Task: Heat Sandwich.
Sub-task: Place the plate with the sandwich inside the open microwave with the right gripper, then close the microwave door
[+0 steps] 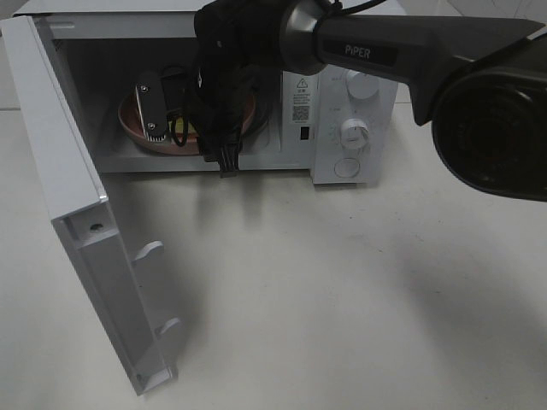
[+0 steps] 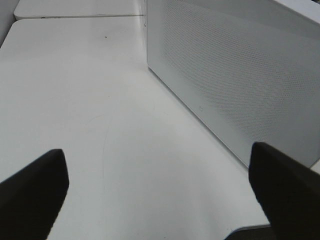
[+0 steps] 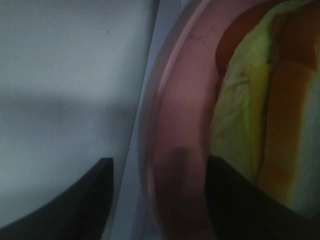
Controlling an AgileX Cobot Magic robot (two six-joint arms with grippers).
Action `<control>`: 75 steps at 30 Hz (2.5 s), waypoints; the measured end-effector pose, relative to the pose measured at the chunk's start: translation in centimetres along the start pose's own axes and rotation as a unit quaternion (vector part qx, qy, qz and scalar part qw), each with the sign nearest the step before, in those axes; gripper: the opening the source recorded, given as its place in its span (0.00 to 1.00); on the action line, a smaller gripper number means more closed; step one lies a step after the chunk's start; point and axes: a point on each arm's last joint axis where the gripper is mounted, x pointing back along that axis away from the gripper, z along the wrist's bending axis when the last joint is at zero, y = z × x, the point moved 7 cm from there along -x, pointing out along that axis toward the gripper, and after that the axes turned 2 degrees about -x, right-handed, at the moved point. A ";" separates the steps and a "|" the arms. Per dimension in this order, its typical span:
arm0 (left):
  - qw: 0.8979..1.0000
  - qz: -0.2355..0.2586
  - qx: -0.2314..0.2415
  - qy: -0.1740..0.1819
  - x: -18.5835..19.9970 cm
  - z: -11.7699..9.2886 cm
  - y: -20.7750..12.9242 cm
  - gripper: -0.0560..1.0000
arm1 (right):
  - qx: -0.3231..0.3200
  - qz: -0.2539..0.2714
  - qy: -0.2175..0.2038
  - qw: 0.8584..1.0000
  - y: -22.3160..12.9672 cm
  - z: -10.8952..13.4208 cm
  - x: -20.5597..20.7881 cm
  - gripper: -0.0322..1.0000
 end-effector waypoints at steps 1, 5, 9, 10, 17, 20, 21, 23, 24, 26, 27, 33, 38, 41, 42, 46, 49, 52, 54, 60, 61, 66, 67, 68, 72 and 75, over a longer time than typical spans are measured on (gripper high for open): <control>1.000 0.000 0.000 0.000 0.0 0.0 0.0 0.92 | 0.000 0.001 0.001 1.000 0.0 0.0 0.0 0.59; 1.000 0.000 0.000 0.000 0.0 0.0 0.0 0.92 | -0.006 0.001 0.002 1.000 0.0 0.1 0.0 0.66; 1.000 0.000 0.000 0.000 0.0 0.0 0.0 0.92 | -0.013 0.003 0.007 1.000 -0.2 0.4 0.0 0.69; 1.000 0.000 0.000 0.000 0.0 0.0 0.0 0.92 | -0.013 0.004 0.009 1.000 -0.2 0.6 0.0 0.69; 1.000 0.000 0.000 0.000 0.0 0.0 0.0 0.92 | -0.011 0.003 0.013 1.000 -0.6 1.5 0.6 0.70; 1.000 0.000 0.000 0.000 0.0 0.0 0.0 0.92 | -0.009 0.002 0.015 1.000 -1.0 2.1 1.1 0.72; 1.000 0.000 0.000 0.000 0.0 0.0 0.0 0.92 | -0.009 0.000 0.012 1.000 -1.0 2.2 1.8 0.72; 1.000 0.000 0.000 0.000 0.0 0.0 0.0 0.92 | -0.009 -0.001 0.011 1.000 -1.1 2.3 2.1 0.74; 1.000 0.000 0.000 0.000 0.0 0.0 0.0 0.92 | -0.009 -0.002 0.010 1.000 -1.2 2.4 2.3 0.74; 1.000 0.000 0.000 0.000 0.0 0.0 0.0 0.92 | -0.007 -0.002 0.012 1.000 -1.5 2.9 2.9 0.76; 1.000 0.000 0.000 0.000 0.0 0.0 0.0 0.92 | -0.007 -0.002 0.012 1.000 -1.5 2.9 2.9 0.76; 1.000 0.000 0.000 0.000 0.0 0.0 0.0 0.92 | -0.003 -0.003 0.010 1.000 -2.1 4.0 4.3 0.76; 1.000 0.000 0.000 0.000 0.0 0.0 0.0 0.92 | 0.000 -0.005 0.012 1.000 -2.8 5.4 5.3 0.76; 1.000 0.000 0.000 0.000 0.0 0.0 0.0 0.92 | 0.001 -0.010 0.008 1.000 -3.2 6.2 6.5 0.77; 1.000 0.000 0.000 0.000 0.0 0.0 0.0 0.92 | 0.001 -0.010 0.008 1.000 -3.2 6.2 6.5 0.77; 1.000 0.000 0.000 0.000 0.0 0.0 0.0 0.92 | 0.002 -0.012 0.007 1.000 -3.9 7.4 7.9 0.77; 1.000 0.000 0.000 0.000 0.0 0.0 0.0 0.92 | 0.001 -0.012 0.009 1.000 -4.2 7.9 8.5 0.77; 1.000 0.000 0.000 0.000 0.0 0.0 0.0 0.92 | -0.006 -0.010 0.014 1.000 -4.9 9.1 9.6 0.77; 1.000 0.000 0.000 0.000 0.0 0.0 0.0 0.92 | -0.007 -0.010 0.013 1.000 -5.0 9.3 10.0 0.77; 1.000 0.000 0.000 0.000 0.0 0.0 0.0 0.92 | -0.049 -0.014 0.009 0.999 -5.9 10.8 12.3 0.77; 1.000 0.000 0.000 0.000 0.0 0.0 0.0 0.92 | -0.059 -0.014 0.009 0.998 -6.0 11.0 12.5 0.78; 1.000 0.000 0.000 0.000 0.0 0.0 0.0 0.92 | -0.115 -0.017 0.005 0.993 -6.7 11.9 14.2 0.82; 1.000 0.000 0.000 0.000 0.0 0.0 0.0 0.92 | -0.115 -0.017 0.005 0.993 -6.7 11.9 14.2 0.82; 1.000 0.000 0.000 0.000 0.0 0.0 0.0 0.92 | -0.123 -0.017 0.004 0.992 -6.8 12.2 14.5 0.82; 1.000 0.000 0.000 0.000 0.0 0.0 0.0 0.92 | -0.145 -0.020 0.002 0.989 -7.4 13.1 15.8 0.83; 1.000 0.000 0.000 0.000 0.0 0.0 0.0 0.92 | -0.199 -0.021 0.010 0.980 -8.0 14.4 17.2 0.83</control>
